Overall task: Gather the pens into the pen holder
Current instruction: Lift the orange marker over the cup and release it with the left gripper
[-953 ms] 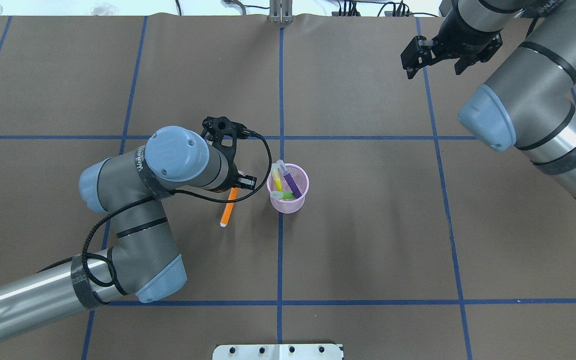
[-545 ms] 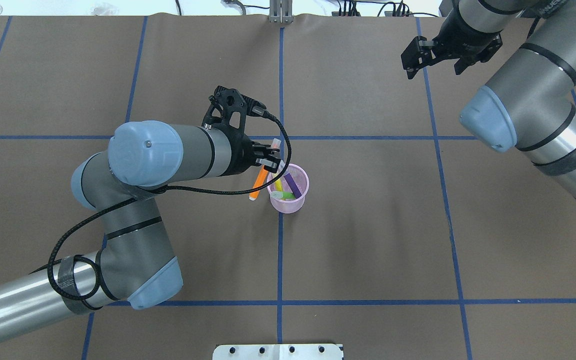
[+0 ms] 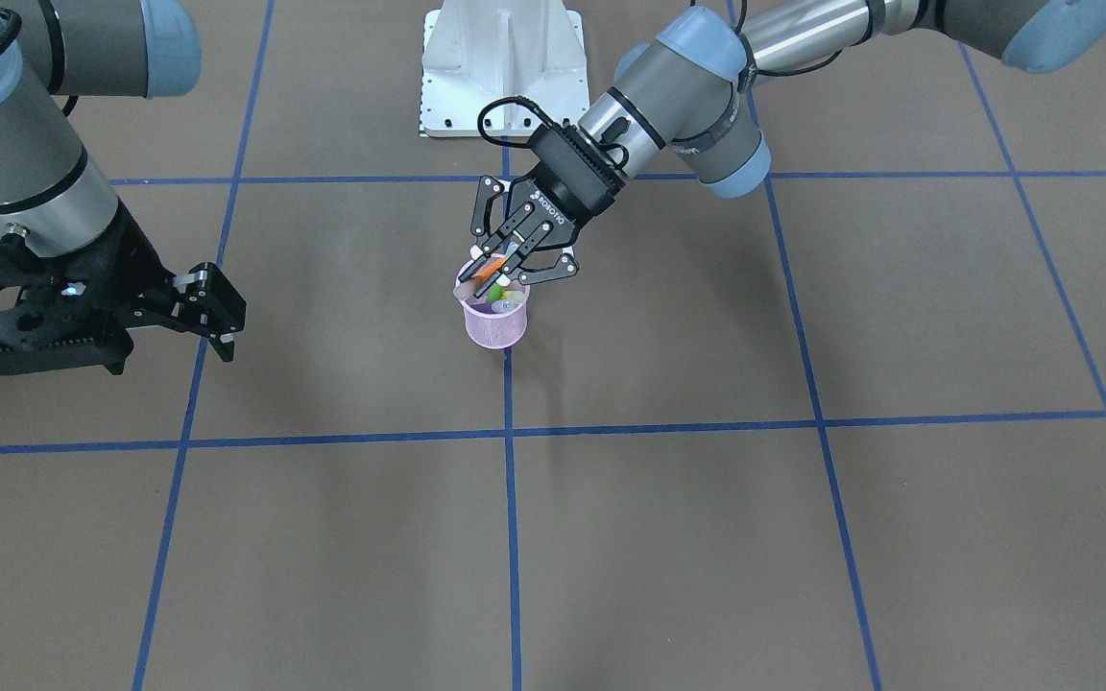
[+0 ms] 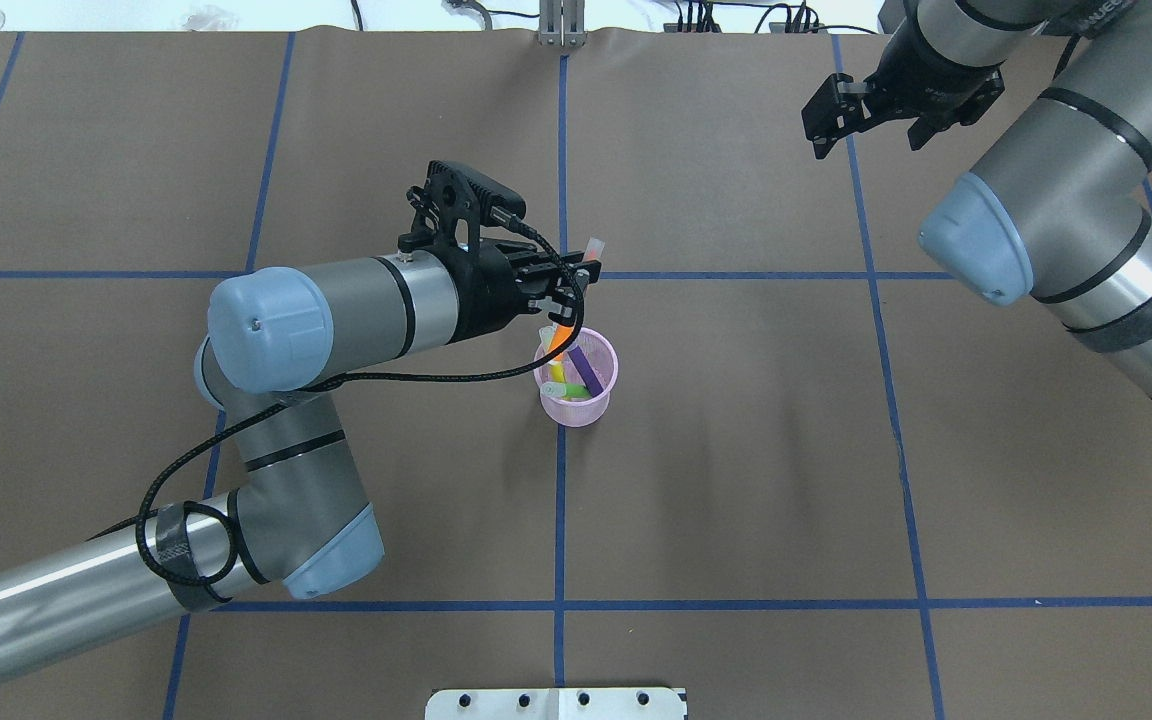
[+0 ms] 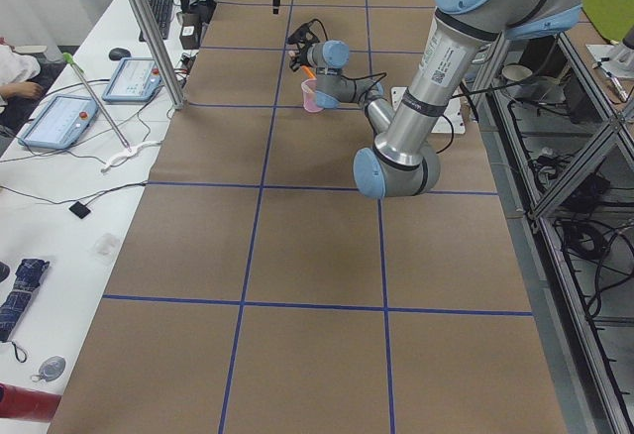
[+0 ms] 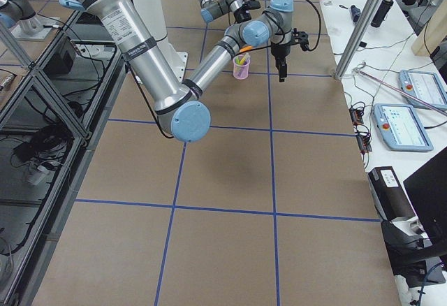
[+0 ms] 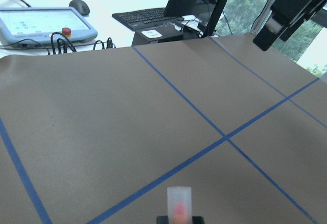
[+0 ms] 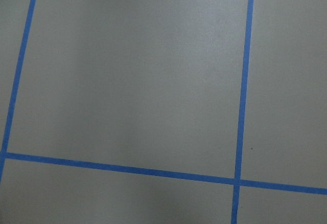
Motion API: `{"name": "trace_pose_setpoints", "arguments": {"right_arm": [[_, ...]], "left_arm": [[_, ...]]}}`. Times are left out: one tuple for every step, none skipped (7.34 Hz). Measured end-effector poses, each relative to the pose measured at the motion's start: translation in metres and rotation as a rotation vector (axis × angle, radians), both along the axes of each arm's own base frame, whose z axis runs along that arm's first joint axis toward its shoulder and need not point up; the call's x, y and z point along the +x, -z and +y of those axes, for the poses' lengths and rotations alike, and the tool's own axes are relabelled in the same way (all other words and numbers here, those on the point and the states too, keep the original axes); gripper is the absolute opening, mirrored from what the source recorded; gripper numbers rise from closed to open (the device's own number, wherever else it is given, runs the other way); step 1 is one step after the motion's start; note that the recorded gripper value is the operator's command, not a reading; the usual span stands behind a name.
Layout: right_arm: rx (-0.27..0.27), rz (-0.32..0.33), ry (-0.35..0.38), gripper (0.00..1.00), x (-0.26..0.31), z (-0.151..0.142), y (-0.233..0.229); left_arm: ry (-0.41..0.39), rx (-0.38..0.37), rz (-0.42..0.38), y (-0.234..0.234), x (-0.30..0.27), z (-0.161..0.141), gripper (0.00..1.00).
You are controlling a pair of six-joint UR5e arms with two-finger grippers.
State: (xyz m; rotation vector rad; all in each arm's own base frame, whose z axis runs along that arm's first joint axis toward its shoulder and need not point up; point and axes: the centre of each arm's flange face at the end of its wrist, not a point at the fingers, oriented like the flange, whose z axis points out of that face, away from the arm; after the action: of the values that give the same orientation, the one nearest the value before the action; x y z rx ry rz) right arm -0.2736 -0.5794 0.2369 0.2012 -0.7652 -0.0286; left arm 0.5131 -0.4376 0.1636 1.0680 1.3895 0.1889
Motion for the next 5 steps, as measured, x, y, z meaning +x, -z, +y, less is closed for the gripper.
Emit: {"name": "trace_pose_setpoints", "arguments": {"right_arm": [[0.0,0.0,0.0,1.0,0.0,0.0,0.0],[0.001,-0.001,0.0,1.0,0.0,0.0,0.0],[0.003,-0.002,0.0,1.0,0.0,0.0,-0.001],[0.007,-0.005,-0.001,1.0,0.0,0.0,-0.004],[0.011,-0.008,-0.001,1.0,0.0,0.0,-0.005]], "left_arm": [[0.006,0.006,0.007,-0.003,0.003,-0.001,0.0],[0.009,0.006,0.007,-0.005,0.007,0.001,0.0],[0.005,0.006,0.007,-0.006,0.011,0.004,0.19],[0.002,0.006,0.008,-0.006,0.014,0.006,0.65],[0.002,0.006,0.01,-0.005,0.016,0.008,0.82]]}}
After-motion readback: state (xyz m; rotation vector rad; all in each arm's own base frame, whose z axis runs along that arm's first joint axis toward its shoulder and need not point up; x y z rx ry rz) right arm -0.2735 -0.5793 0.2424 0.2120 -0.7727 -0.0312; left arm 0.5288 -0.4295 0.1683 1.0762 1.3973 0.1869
